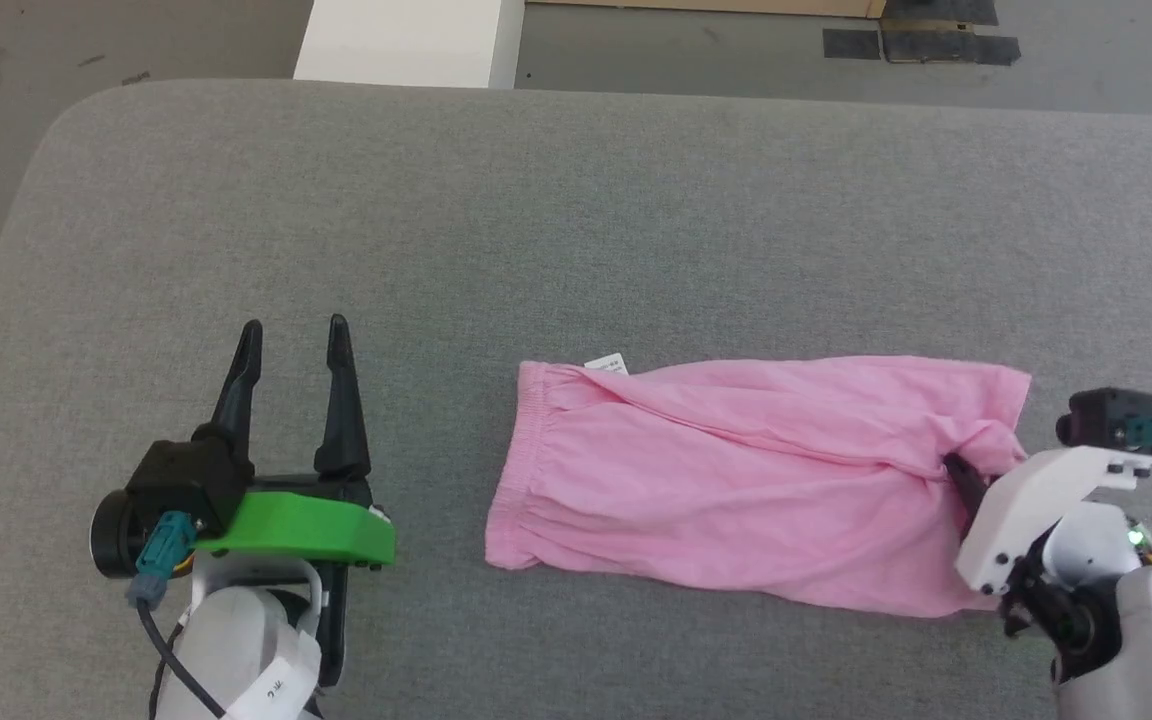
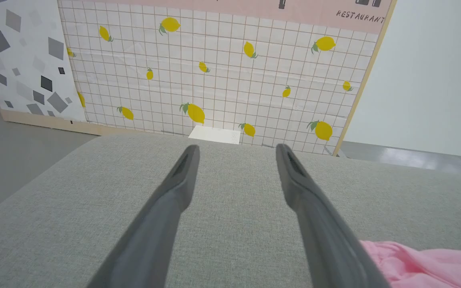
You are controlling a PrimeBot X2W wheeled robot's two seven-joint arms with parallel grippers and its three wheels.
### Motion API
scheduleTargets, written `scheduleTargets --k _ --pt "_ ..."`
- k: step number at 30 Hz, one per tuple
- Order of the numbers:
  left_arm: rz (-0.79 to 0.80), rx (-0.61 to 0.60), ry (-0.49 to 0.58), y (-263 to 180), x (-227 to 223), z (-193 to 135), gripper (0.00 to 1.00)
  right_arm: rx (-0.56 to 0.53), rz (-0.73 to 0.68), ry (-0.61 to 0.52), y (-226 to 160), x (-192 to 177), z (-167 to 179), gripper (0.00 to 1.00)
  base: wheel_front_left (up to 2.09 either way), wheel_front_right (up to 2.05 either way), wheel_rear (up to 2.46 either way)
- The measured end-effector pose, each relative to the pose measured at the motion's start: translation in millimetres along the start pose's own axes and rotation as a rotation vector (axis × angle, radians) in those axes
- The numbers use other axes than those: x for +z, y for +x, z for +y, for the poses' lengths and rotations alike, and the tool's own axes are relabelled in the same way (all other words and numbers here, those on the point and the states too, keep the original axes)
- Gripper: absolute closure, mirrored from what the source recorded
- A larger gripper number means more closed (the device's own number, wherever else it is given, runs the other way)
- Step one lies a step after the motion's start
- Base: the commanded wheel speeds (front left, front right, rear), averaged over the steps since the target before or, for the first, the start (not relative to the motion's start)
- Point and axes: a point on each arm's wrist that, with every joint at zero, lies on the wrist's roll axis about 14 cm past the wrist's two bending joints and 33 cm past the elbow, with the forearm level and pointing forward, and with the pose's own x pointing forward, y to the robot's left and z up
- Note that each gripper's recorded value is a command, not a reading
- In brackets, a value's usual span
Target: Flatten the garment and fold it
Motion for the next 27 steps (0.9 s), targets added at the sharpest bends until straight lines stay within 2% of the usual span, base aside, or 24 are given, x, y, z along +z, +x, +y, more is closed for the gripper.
scheduleTargets --k 5,13,17,21,27 --pt "0.001 -0.002 -0.003 -1 0 1 0.00 -0.033 -0.052 0.009 -9 6 -9 1.00 0.00 0.00 0.00" --pt "0.025 -0.005 -0.011 -6 -7 0 0.00 -0.246 -0.159 -0.041 -44 37 -68 1.00 0.00 0.00 0.00" --pt "0.029 -0.010 -0.013 -7 -8 -2 0.00 -0.302 -0.192 -0.080 -61 55 -77 1.00 0.00 0.00 0.00" --pt "0.029 -0.014 -0.015 -8 -7 -2 0.00 -0.253 -0.217 -0.132 -69 70 -53 1.00 0.00 0.00 0.00" --pt "0.031 -0.016 -0.014 -9 -7 -3 0.00 -0.015 -0.197 -0.274 -74 70 38 1.00 0.00 0.00 0.00"
